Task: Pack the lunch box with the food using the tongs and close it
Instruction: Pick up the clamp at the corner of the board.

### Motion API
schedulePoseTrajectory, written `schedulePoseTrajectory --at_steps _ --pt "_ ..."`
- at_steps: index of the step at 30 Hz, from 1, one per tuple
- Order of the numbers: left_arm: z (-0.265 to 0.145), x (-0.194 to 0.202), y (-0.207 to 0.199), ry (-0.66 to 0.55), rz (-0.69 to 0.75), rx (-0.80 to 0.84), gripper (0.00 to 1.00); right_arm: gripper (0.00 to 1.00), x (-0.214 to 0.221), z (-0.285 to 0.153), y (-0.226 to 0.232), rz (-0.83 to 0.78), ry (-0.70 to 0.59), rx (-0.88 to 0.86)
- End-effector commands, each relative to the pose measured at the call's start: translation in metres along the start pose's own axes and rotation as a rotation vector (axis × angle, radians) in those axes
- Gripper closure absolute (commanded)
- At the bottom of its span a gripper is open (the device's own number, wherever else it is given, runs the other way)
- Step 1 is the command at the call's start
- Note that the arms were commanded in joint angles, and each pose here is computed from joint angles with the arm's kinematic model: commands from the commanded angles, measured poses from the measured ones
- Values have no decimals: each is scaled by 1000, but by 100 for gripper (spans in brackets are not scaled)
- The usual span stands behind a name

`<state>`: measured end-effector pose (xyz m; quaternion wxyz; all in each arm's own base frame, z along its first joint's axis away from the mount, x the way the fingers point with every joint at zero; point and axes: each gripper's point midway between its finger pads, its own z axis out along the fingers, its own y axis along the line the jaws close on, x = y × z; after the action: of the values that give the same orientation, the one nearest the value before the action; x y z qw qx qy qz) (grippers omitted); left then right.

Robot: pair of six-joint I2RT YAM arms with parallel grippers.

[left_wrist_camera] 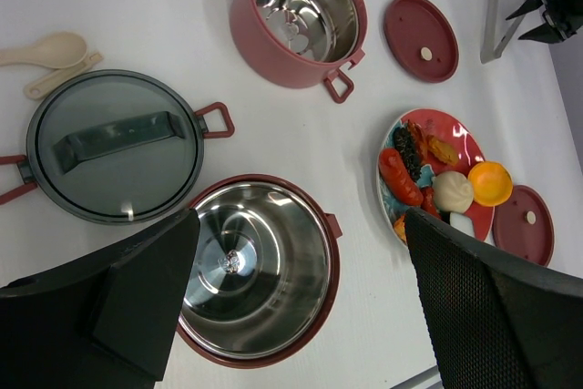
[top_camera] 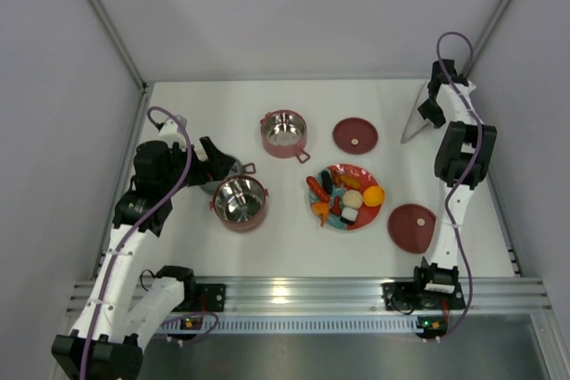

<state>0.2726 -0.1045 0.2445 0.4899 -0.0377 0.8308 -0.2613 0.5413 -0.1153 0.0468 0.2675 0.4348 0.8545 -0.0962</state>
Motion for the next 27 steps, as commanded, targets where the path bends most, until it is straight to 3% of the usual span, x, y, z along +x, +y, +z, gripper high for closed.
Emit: schedulePoseTrajectory --at_steps 1,6,9,11,12,19,27 --pt "0 -19 -10 -65 20 45 1 54 -1 -3 6 -21 -20 15" --pt "0 -18 -10 -59 18 46 1 64 4 1 5 -33 -14 21" --pt "0 -17 -10 -59 19 44 1 80 5 1 3 -42 -18 26" --pt "2 -16 -8 -54 17 40 1 97 2 -1 0 -45 -31 29" --pt "2 -16 -8 -54 16 37 1 100 0 -3 1 -43 -38 23" --pt "7 -11 -15 -23 16 87 1 100 -31 -71 8 -27 -142 -131" --pt "5 -15 -60 0 -3 343 1 100 -25 -227 1 7 -227 -523"
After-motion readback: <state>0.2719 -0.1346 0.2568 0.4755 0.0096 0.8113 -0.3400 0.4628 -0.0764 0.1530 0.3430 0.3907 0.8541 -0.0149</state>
